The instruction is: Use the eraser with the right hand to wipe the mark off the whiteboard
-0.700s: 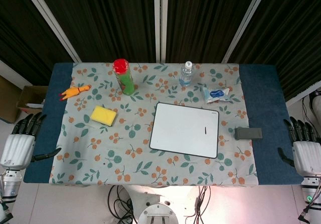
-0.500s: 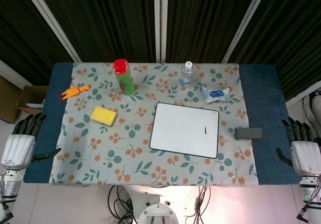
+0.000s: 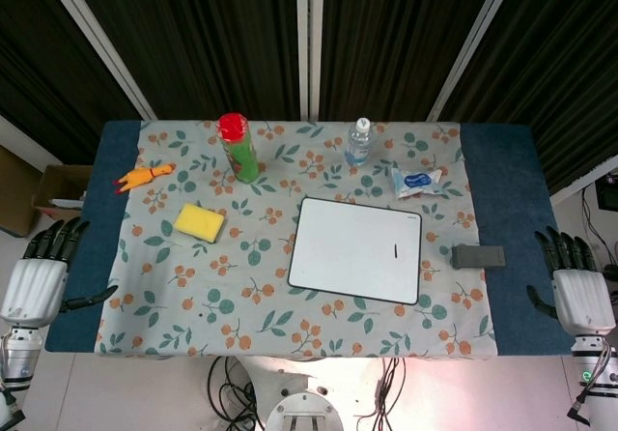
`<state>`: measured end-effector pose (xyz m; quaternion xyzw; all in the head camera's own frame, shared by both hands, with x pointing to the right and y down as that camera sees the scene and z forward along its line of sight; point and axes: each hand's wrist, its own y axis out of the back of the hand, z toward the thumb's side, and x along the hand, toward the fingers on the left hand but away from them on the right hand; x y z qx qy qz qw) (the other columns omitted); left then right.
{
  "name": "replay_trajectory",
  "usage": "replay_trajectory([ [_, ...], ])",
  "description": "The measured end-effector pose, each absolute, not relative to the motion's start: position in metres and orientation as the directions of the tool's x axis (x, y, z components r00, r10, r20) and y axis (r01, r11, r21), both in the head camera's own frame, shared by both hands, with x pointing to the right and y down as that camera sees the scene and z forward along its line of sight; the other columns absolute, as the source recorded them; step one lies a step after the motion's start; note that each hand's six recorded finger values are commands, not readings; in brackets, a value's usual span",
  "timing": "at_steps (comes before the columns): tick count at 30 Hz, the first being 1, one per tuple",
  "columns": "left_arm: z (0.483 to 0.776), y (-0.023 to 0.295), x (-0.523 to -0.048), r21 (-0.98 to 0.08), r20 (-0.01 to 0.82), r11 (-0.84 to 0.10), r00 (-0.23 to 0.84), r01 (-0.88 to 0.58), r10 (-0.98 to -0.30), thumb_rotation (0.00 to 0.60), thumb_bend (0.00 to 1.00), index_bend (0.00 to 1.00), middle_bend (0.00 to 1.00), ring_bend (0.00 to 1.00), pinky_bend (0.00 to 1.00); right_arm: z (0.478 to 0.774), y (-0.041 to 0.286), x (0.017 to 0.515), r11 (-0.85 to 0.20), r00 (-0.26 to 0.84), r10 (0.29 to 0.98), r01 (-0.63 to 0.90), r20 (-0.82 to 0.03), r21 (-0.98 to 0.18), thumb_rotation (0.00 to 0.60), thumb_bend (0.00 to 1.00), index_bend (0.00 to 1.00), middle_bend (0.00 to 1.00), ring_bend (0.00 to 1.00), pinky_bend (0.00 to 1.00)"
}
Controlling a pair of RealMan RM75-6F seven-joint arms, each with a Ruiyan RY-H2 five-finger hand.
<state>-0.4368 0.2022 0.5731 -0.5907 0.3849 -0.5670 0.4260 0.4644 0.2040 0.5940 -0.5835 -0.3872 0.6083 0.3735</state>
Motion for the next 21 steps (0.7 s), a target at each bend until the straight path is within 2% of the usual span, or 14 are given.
replay_trajectory([
  [4, 0.575, 0.201, -0.432, -0.937, 0.349, -0.348, 0.079, 0.021, -0.934, 0.242, 0.06, 0.10, 0.08, 0.06, 0.16, 0.603, 0.202, 0.463, -0.464, -0.035, 0.885, -0.010, -0.464, -0.886, 0.600, 0.21, 0.00, 0.00, 0.00, 0.00],
  [7, 0.578, 0.199, -0.429, -0.933, 0.358, -0.358, 0.093, 0.016, -0.929, 0.244, 0.06, 0.10, 0.08, 0.06, 0.16, 0.616, 0.198, 0.462, -0.527, -0.039, 0.850, -0.048, -0.526, -0.848, 0.600, 0.21, 0.00, 0.01, 0.00, 0.00],
  [13, 0.584, 0.199, -0.422, -0.927, 0.373, -0.376, 0.118, -0.001, -0.920, 0.244, 0.06, 0.10, 0.08, 0.06, 0.16, 0.651, 0.185, 0.455, -0.650, -0.085, 0.759, -0.133, -0.645, -0.748, 0.600, 0.21, 0.00, 0.00, 0.00, 0.00],
  [21, 0.579, 0.200, -0.426, -0.930, 0.367, -0.368, 0.107, 0.010, -0.924, 0.246, 0.06, 0.10, 0.08, 0.06, 0.16, 0.706, 0.162, 0.432, -0.744, -0.064, 0.668, -0.092, -0.742, -0.662, 0.600, 0.22, 0.00, 0.00, 0.00, 0.00],
])
